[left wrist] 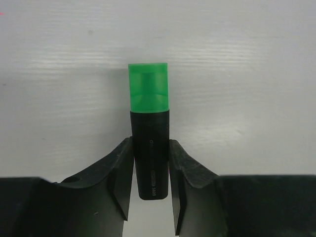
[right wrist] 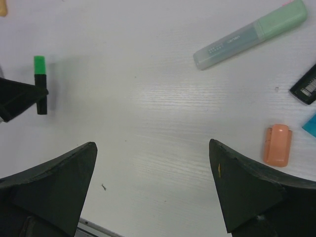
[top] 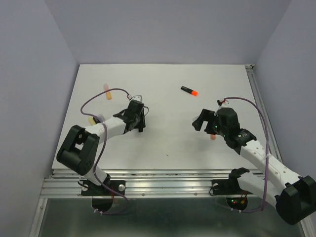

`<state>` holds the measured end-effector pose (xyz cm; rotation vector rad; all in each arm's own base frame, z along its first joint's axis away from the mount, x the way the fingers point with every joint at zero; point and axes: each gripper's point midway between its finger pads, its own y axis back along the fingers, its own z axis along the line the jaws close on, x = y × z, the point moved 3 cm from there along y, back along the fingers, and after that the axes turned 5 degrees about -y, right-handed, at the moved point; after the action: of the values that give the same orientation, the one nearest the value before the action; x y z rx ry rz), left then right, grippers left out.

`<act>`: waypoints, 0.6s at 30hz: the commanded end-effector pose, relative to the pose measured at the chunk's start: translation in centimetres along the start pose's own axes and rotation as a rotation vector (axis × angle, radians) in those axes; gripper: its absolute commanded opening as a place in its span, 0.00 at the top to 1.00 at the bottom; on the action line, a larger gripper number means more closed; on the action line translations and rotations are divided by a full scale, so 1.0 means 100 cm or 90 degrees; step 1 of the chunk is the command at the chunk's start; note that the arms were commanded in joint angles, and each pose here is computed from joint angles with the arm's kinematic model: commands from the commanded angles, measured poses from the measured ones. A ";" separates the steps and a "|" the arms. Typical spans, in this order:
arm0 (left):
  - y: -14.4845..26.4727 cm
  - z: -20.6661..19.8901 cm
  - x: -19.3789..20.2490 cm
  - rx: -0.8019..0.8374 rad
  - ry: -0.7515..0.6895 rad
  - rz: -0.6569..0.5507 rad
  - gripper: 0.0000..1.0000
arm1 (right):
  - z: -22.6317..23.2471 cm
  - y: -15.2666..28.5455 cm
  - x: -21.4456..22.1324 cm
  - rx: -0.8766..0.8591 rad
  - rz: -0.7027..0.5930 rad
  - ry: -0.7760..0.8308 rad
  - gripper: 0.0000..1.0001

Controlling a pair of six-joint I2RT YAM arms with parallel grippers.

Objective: Open the pen caps

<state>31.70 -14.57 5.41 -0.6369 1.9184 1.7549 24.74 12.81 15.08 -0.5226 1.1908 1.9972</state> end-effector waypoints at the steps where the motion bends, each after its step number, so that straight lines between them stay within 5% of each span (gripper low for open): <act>1: 0.055 -0.071 -0.027 0.194 -0.035 -0.128 1.00 | 0.036 0.005 0.000 -0.153 0.001 -0.036 0.00; 8: 0.131 -0.166 0.000 0.383 -0.085 -0.202 1.00 | 0.069 0.007 -0.007 -0.264 0.013 -0.131 0.00; 13: 0.136 -0.186 0.015 0.401 -0.106 -0.191 1.00 | 0.089 0.018 -0.008 -0.351 0.027 -0.163 0.00; 18: 0.147 -0.209 0.024 0.419 -0.126 -0.192 1.00 | 0.084 0.011 -0.004 -0.319 0.031 -0.173 0.00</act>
<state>20.38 -32.47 15.17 -0.4022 1.9823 0.9529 24.25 19.06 19.27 -0.4316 0.6119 2.3168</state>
